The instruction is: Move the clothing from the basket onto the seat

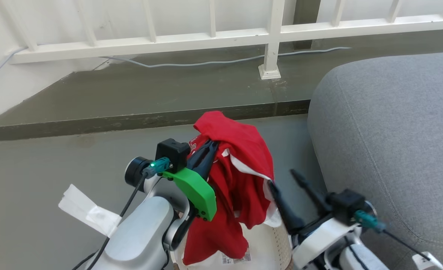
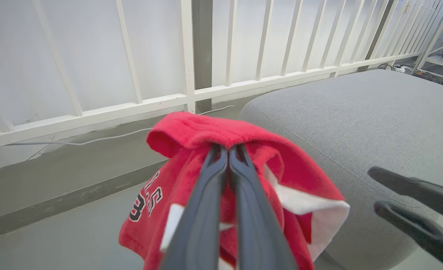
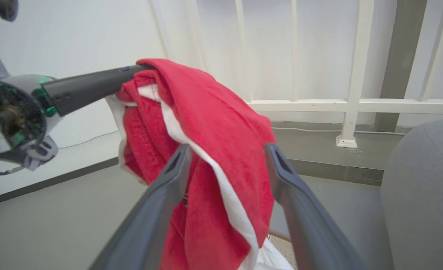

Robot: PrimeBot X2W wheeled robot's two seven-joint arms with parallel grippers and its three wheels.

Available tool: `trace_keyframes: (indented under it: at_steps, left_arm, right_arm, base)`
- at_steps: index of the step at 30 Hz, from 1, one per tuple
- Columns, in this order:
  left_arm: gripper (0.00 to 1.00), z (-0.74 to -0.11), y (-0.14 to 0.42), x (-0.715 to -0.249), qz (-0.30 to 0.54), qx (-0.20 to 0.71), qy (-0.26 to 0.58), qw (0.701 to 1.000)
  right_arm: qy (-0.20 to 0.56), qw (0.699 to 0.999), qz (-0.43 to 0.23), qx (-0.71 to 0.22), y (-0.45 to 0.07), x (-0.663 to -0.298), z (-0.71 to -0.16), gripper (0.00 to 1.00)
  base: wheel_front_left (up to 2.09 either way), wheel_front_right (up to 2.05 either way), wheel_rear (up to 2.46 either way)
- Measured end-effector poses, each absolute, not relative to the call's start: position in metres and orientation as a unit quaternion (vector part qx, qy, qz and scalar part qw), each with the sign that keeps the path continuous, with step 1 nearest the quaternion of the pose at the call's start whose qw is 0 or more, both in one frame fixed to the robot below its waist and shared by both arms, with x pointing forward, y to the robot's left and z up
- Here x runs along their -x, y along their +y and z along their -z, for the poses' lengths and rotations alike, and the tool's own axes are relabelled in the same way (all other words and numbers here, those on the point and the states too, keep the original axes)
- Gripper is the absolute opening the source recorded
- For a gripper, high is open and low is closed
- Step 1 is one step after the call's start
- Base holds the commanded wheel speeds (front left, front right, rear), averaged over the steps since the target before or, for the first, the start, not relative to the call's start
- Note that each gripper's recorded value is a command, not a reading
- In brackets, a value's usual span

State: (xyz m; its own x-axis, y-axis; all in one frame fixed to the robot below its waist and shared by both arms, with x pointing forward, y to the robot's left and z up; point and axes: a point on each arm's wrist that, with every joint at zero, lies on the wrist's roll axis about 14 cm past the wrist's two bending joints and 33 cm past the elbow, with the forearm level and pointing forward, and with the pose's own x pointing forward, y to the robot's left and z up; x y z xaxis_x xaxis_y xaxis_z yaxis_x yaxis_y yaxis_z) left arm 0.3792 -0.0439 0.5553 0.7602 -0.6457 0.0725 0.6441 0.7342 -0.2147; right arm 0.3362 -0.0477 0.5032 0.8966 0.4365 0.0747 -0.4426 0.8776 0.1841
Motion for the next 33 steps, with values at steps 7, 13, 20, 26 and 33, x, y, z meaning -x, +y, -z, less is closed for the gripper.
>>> trace_keyframes:
  at_steps: [7, 13, 20, 26, 33]
  left_arm:
    - [0.00, -0.567, -0.061, -0.364, 0.380, 0.110, -0.006, 0.918]
    - [0.00, -0.575, -0.071, -0.353, 0.400, 0.110, -0.010, 0.910]
    - [0.00, -0.581, -0.082, -0.340, 0.424, 0.109, -0.014, 0.899]
    - [0.00, -0.584, -0.088, -0.331, 0.437, 0.111, -0.013, 0.892]
    - [0.00, -0.586, -0.092, -0.324, 0.448, 0.113, -0.011, 0.887]
  right_arm:
    - [-0.006, 0.951, -0.291, -0.105, -0.007, -0.319, -0.503, 1.00]
    - [-0.011, 0.943, -0.316, -0.106, 0.008, -0.321, -0.509, 1.00]
    - [-0.001, 0.939, -0.329, -0.098, 0.016, -0.325, -0.504, 1.00]
    - [0.012, 0.939, -0.332, -0.092, 0.017, -0.328, -0.496, 0.51]
    - [0.017, 0.940, -0.328, -0.094, 0.015, -0.335, -0.495, 0.00]
  base:
    - [0.00, 0.00, 0.00]
    - [0.00, 0.00, 0.00]
    - [0.00, 0.00, 0.00]
    - [0.00, 0.00, 0.00]
    - [0.00, 0.00, 0.00]
